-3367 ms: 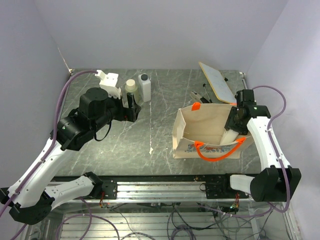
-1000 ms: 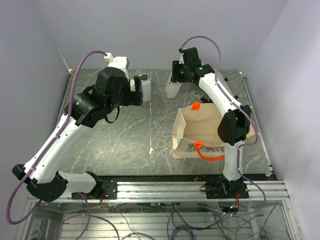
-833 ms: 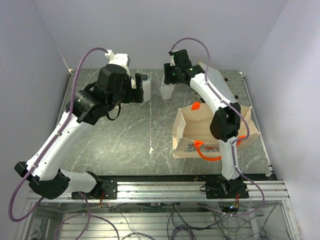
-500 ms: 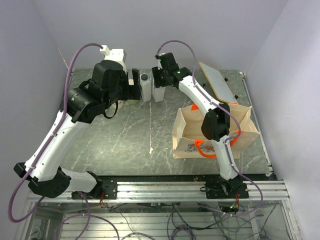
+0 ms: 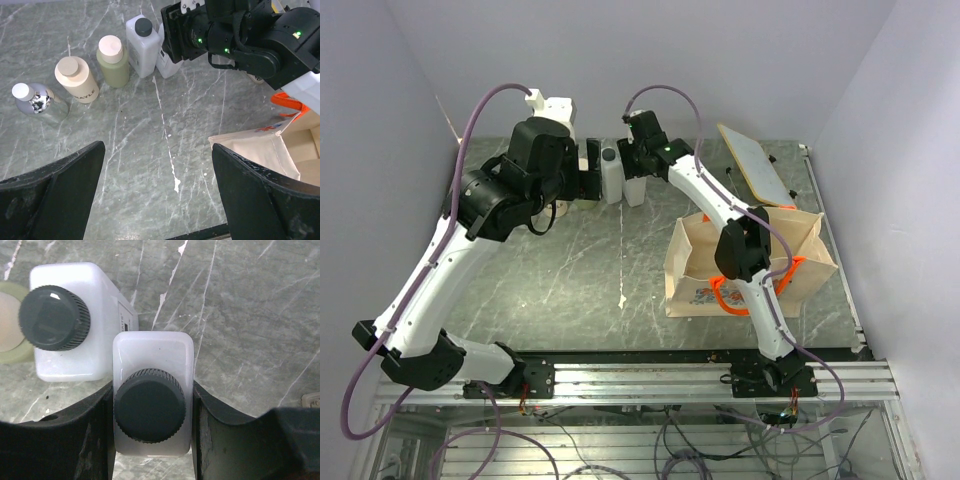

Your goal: Take the personal care products out of the canvas bag

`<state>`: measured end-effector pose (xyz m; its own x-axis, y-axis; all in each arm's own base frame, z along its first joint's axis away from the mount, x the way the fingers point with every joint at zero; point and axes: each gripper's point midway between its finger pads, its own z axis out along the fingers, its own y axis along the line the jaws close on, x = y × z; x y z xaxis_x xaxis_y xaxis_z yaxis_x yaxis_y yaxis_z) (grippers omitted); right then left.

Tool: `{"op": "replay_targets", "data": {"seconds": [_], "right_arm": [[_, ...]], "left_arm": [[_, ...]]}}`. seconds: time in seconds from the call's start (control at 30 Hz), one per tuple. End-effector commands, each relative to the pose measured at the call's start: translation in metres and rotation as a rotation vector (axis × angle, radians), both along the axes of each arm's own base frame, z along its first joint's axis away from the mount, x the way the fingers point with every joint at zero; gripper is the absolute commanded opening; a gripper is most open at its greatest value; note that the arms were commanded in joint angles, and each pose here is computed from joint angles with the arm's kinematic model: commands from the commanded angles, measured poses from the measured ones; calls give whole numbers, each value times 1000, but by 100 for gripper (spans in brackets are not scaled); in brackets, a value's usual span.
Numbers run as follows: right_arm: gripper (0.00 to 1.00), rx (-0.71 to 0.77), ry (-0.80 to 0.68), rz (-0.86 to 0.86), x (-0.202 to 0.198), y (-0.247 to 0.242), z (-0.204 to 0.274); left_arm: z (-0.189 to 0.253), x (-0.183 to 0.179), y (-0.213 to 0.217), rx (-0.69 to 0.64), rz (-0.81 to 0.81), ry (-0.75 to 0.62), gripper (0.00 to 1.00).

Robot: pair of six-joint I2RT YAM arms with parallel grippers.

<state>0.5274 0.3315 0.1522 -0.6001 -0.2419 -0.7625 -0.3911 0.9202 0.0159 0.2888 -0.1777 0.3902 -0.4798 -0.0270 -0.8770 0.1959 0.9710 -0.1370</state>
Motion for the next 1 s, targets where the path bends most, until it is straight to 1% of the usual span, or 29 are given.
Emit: {"op": "replay_targets", "data": {"seconds": [0.0, 0.1, 0.13, 0.2, 0.4, 0.47, 0.6, 0.7, 0.8, 0.97], "right_arm": [[8, 60, -140, -18, 22, 8, 42], [12, 55, -140, -19, 24, 8, 38], [14, 53, -142, -20, 24, 8, 37], [21, 51, -141, -21, 25, 9, 35], [51, 52, -121, -21, 23, 9, 29], [59, 47, -128, -27, 24, 7, 32], [72, 56, -146, -30, 23, 4, 45], [76, 75, -159, -35, 21, 3, 61], [79, 82, -165, -45, 13, -3, 76], [81, 62, -145, -77, -14, -26, 100]], "left_arm": [[8, 2, 2, 31, -3, -25, 99], [8, 2, 5, 43, 5, -29, 99], [8, 2, 6, 44, 6, -32, 99], [9, 3, 6, 46, 6, -35, 99], [8, 4, 8, 57, 16, -38, 99], [8, 4, 8, 53, 19, -38, 99], [3, 2, 9, 37, 28, -32, 99], [2, 0, 8, 10, 28, -31, 99], [2, -4, 6, -26, 21, -37, 99], [6, -16, 5, -95, -7, -45, 99]]}}
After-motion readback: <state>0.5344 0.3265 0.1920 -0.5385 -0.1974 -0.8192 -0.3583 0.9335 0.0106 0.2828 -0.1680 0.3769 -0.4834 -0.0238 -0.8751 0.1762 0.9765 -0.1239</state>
